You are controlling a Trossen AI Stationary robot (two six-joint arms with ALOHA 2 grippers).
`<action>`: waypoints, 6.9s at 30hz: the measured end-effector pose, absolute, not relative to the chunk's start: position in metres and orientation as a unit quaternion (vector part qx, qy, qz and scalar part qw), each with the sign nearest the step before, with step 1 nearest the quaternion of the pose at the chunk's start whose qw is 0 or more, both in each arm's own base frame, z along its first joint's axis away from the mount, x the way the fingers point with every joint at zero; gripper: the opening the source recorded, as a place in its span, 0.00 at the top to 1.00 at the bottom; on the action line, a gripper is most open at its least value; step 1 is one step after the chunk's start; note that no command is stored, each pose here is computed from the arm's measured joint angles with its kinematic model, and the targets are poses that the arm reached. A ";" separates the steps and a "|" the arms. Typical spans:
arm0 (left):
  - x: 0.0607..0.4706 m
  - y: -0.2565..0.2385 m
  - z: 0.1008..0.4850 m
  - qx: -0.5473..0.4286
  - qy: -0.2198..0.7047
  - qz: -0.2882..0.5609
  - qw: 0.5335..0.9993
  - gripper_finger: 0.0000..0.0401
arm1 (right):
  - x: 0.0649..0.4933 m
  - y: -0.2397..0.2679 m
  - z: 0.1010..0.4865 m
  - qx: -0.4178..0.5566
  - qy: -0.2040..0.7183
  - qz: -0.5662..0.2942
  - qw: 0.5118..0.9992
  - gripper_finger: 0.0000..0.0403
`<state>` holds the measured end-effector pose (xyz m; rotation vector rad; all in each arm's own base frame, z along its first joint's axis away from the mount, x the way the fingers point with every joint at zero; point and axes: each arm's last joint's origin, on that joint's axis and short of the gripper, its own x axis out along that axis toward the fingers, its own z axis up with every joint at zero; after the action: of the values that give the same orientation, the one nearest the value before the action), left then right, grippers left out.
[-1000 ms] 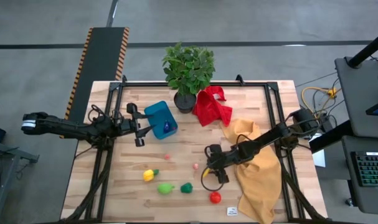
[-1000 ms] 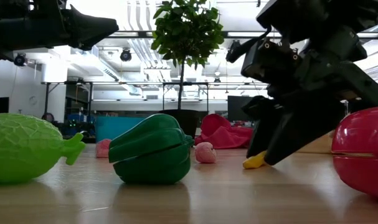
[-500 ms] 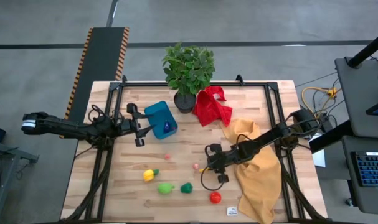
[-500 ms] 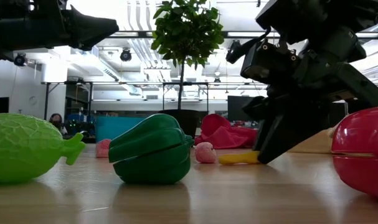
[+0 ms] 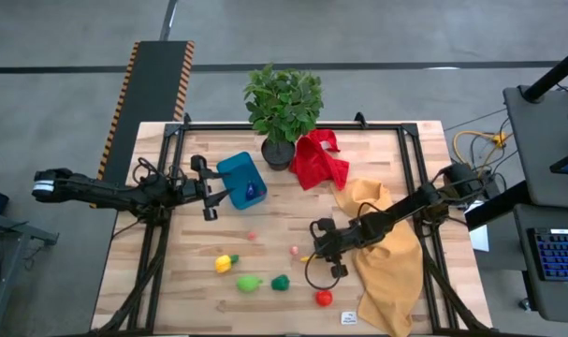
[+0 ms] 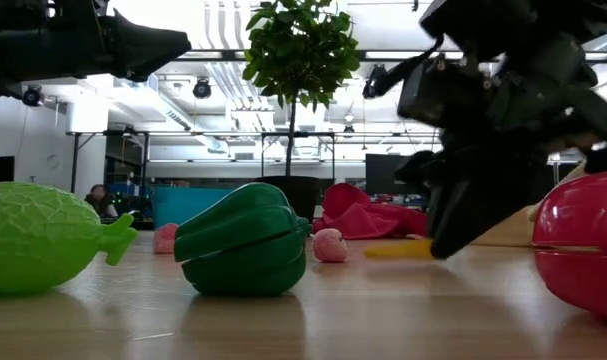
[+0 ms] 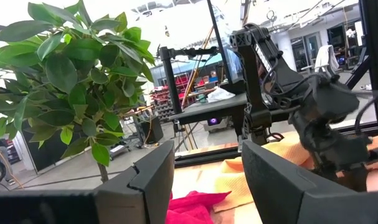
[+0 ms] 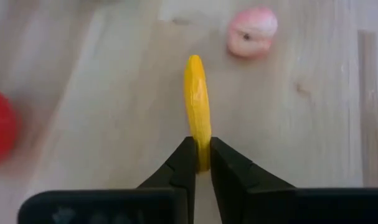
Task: Pick and placing Produce into tupperware
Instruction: Put the yellow corn into the blue bin, then put the right pink peach into the blue bin
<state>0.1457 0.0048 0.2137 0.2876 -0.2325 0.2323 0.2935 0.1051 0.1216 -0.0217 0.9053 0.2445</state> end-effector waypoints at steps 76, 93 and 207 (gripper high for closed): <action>0.146 0.005 0.211 0.146 -0.105 0.124 0.976 0.57 | 0.446 -0.023 0.155 -0.101 0.214 -0.158 0.959 0.83; 0.146 0.005 0.211 0.146 -0.105 0.123 0.976 0.57 | 0.423 -0.002 0.208 -0.082 0.186 -0.125 0.971 0.63; 0.149 0.005 0.208 0.146 -0.093 0.121 0.977 0.57 | 0.343 0.111 0.096 0.003 0.353 -0.038 0.935 0.79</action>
<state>0.1485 0.0052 0.2081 0.2933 -0.1882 0.2436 0.3426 0.1109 0.0955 0.0067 0.7210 -0.0775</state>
